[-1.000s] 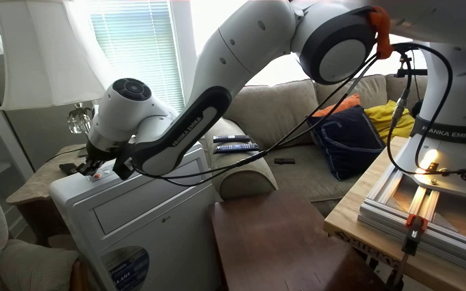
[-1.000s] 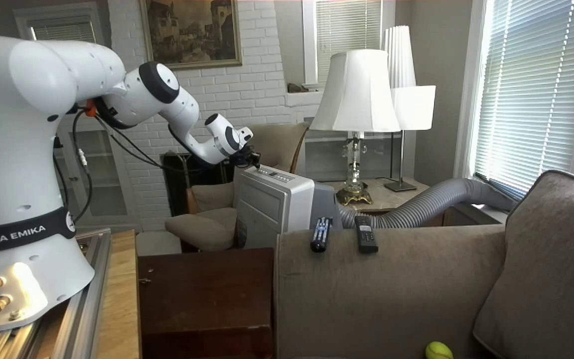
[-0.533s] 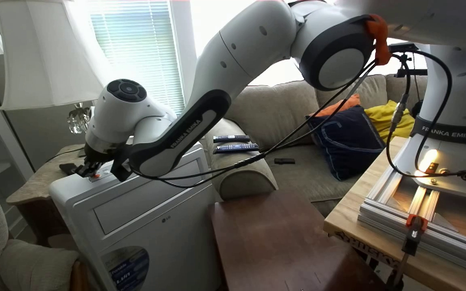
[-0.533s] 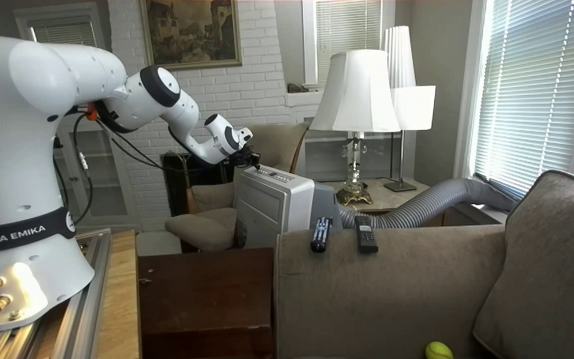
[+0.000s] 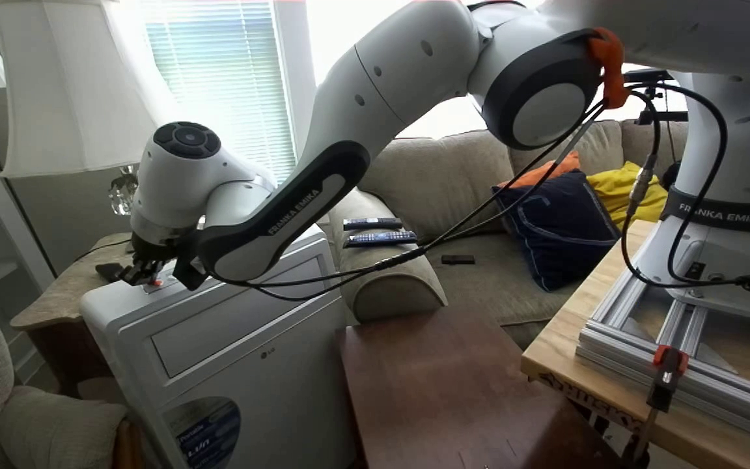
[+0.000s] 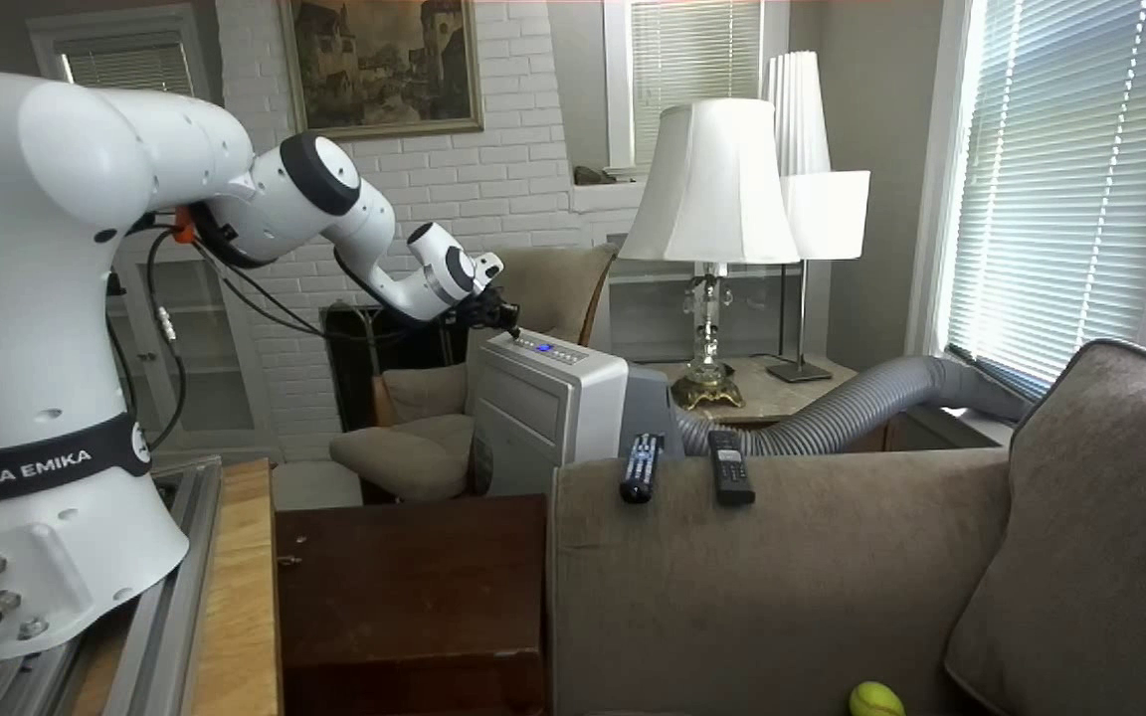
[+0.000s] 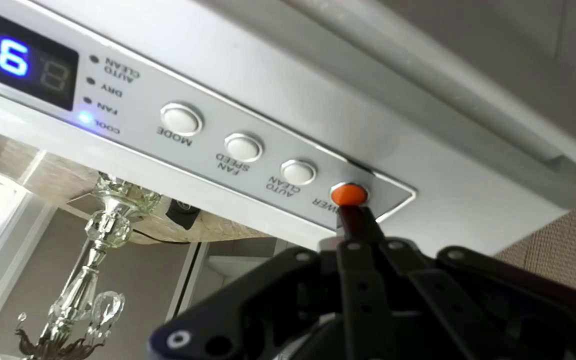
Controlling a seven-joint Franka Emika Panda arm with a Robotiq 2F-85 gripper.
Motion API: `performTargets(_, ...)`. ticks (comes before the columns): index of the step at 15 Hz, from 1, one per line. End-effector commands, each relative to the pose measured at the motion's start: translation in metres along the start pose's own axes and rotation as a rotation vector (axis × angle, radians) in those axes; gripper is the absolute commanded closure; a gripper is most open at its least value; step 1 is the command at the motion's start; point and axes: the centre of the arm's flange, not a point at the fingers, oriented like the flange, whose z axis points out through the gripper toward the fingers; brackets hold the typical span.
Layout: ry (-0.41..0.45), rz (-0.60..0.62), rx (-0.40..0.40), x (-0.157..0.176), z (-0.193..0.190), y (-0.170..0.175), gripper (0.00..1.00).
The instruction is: Press the orange button on the heater
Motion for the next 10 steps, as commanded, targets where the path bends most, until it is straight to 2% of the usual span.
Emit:
performTargets(1,-0.05,0.021,-0.035,-0.004,0.027,-0.007,1.0)
performTargets(4,-0.066,0.026,-0.047,-0.002,0.026,-0.008,1.0)
performTargets(5,-0.051,0.05,-0.024,0.005,0.021,-0.009,1.0)
performTargets(7,-0.036,0.128,0.008,0.03,-0.002,-0.004,1.0)
performTargets(10,-0.107,0.21,0.061,0.064,-0.054,0.032,1.0)
